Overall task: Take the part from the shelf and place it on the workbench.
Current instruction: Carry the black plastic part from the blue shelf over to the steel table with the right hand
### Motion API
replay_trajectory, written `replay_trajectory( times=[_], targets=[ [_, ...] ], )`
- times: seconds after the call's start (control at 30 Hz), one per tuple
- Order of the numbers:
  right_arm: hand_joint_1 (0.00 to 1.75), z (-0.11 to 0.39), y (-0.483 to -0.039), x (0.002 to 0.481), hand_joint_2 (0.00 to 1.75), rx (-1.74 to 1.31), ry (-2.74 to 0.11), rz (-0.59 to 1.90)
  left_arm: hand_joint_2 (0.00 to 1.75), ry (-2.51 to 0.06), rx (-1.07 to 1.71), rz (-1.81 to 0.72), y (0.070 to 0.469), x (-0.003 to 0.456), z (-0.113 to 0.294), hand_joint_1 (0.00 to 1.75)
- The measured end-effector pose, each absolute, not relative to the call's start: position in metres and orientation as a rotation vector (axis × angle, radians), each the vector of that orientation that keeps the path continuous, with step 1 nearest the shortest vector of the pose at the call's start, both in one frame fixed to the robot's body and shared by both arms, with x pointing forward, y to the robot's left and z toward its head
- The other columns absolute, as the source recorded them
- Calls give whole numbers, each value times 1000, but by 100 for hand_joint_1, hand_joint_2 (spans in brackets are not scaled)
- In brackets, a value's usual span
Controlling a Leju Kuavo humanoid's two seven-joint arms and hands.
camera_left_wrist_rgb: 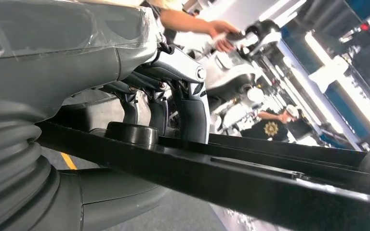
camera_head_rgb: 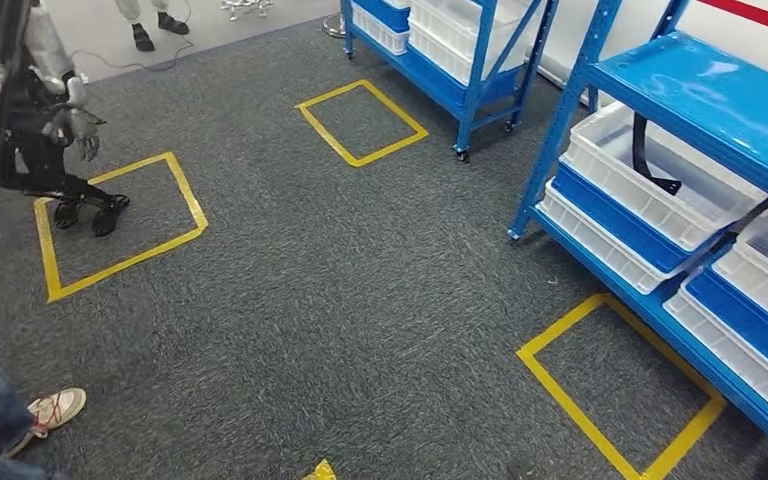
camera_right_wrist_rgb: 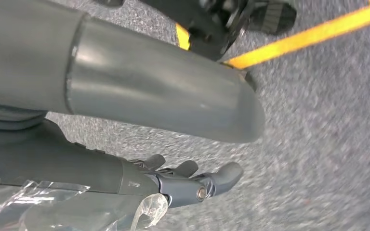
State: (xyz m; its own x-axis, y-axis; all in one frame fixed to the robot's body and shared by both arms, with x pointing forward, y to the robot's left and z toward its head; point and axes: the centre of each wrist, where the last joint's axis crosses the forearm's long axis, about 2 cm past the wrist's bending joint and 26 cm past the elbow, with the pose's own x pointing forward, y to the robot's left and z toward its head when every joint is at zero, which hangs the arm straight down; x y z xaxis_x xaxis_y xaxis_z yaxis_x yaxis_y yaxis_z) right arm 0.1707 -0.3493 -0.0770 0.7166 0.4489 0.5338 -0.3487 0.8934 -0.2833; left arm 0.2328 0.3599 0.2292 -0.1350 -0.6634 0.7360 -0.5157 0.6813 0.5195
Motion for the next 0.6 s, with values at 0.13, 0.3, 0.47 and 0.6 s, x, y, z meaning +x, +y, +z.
replay_trajectory(
  times=[0.13, 0.3, 0.47, 0.6],
  targets=[
    [0, -76, -344, 175, 0, -153, -635, 470, 175, -1820, 925, -186, 355, 242, 235, 175],
    [0, -76, -338, 177, 0, -150, -610, 518, 175, -1832, 911, -210, 350, 251, 237, 175],
    [0, -74, -335, 182, 0, -137, -592, 530, 175, -1841, 887, -226, 345, 257, 238, 175],
    [0, -73, -334, 185, 0, -129, -599, 533, 175, -1857, 883, -229, 342, 259, 237, 175]
  ],
)
